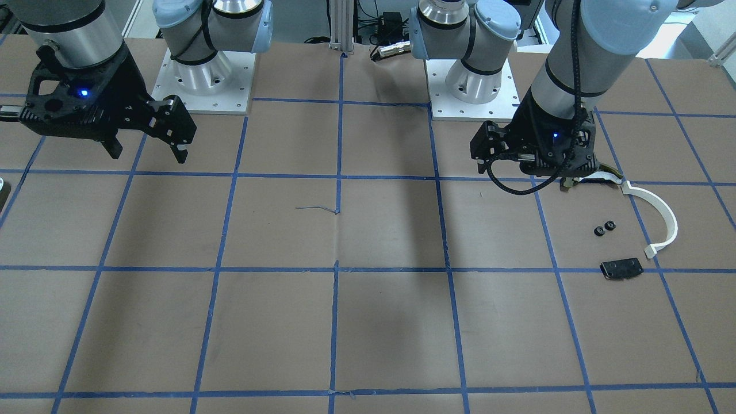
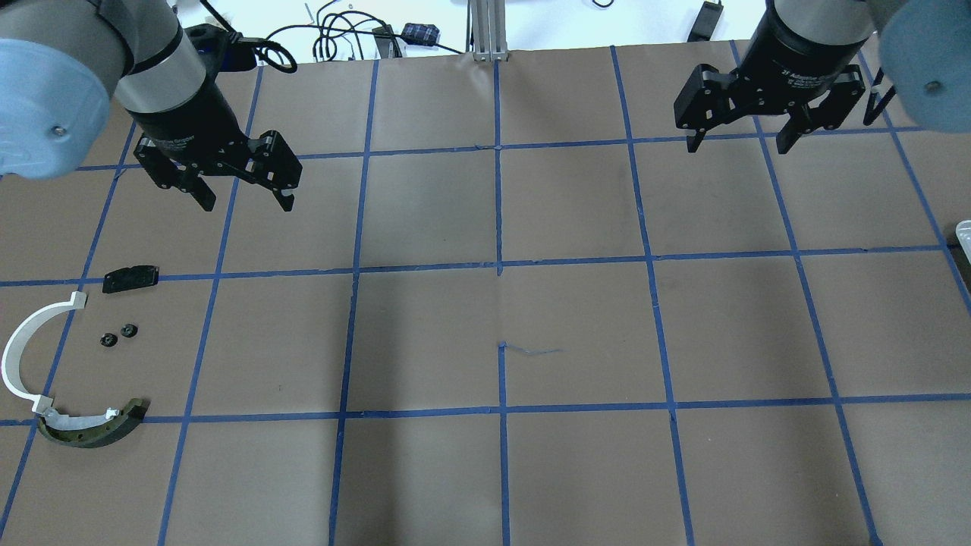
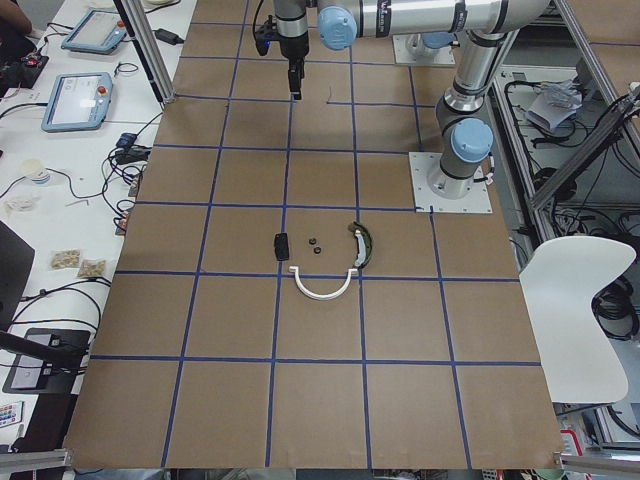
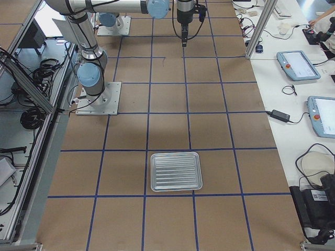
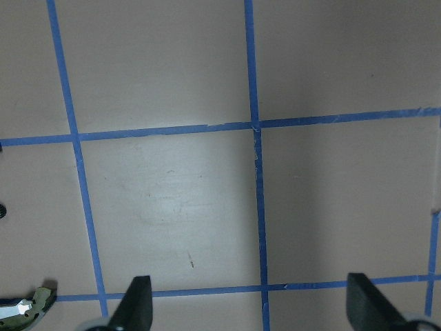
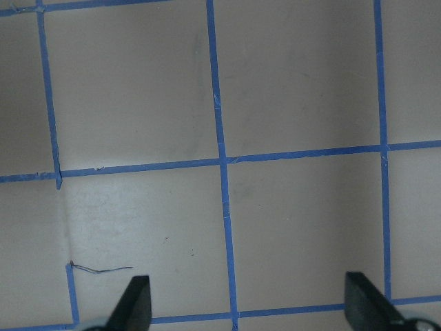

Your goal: Place bearing gear from tray to pile

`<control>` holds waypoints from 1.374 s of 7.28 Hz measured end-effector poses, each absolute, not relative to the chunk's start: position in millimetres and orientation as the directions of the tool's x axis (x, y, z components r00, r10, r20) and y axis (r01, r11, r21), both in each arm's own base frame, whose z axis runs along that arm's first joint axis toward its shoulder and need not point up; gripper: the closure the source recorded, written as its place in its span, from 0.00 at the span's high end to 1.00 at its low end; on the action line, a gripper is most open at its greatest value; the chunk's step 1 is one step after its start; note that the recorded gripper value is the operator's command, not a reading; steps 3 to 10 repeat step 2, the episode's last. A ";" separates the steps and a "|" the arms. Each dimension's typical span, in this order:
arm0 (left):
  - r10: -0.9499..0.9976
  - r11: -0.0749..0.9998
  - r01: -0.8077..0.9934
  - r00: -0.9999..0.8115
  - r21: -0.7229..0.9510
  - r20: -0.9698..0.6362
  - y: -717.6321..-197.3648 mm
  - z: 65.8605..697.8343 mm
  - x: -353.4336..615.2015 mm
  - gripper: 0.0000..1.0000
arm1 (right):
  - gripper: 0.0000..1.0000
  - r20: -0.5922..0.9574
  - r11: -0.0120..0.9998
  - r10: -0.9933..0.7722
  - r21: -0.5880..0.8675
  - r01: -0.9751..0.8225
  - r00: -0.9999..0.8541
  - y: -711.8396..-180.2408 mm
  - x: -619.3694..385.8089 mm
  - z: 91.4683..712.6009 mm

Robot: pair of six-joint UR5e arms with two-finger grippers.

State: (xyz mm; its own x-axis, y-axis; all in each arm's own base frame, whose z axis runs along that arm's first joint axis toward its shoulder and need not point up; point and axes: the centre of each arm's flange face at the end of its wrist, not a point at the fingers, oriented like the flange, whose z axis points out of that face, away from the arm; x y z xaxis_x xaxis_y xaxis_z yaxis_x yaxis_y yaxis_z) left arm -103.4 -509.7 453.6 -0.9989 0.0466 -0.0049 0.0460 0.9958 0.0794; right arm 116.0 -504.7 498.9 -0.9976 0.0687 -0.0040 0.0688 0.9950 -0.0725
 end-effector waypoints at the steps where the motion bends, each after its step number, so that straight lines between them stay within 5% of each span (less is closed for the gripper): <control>1: 0.043 0.995 0.043 -0.999 0.086 -0.002 -504.9 456.8 -102.4 1.00 | 1.00 -0.004 0.995 0.069 -0.073 0.069 -0.998 -504.7 116.0 498.9; 10: 0.042 0.995 0.042 -0.999 0.088 -0.001 -501.9 459.1 -102.4 1.00 | 1.00 -0.004 0.995 0.069 -0.072 0.069 -0.998 -504.8 116.0 498.8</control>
